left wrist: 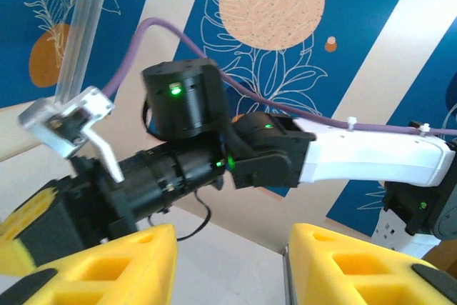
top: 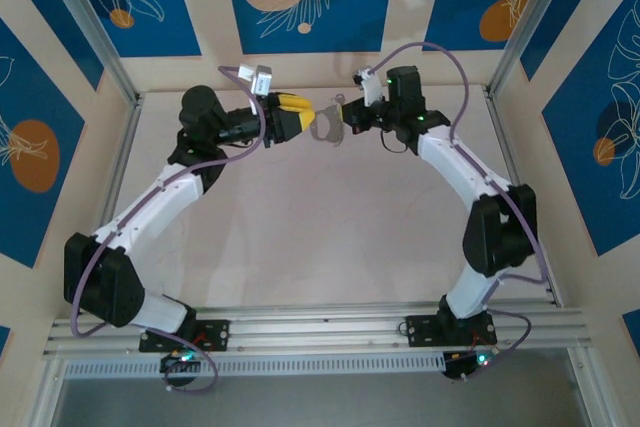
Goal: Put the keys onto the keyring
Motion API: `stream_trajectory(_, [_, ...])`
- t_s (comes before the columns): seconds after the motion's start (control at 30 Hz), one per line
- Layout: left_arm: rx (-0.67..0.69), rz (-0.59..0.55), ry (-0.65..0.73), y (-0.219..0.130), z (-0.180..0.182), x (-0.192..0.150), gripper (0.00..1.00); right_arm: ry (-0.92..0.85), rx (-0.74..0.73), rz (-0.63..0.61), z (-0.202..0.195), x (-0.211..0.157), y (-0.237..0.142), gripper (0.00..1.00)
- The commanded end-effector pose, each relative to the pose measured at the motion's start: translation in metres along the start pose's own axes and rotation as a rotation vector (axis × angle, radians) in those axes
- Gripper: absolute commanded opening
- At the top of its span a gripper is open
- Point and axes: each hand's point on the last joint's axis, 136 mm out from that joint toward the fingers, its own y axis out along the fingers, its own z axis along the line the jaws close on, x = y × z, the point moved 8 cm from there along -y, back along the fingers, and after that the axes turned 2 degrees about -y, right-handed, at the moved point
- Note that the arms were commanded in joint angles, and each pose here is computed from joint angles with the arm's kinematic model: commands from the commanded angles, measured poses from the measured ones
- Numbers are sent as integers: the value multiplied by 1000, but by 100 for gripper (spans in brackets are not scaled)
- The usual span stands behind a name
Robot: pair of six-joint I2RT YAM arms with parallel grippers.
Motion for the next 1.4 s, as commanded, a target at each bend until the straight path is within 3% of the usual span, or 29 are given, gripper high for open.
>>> stream_trajectory(0.0, [38,-5,37,-11,-1,1,45,3,38,-44,0,14,20,0])
stream_trajectory(0.27, [63,6,33,-20,0,-8,45,66,58,87,0,-36,65,0])
stream_trajectory(1.0, [68,14,5,-23,1,-14,46,242,21,337,32,-165,51,0])
stream_trajectory(1.37, [76,39,-25,-20,11,-21,46,327,-13,450,37,-205,41,0])
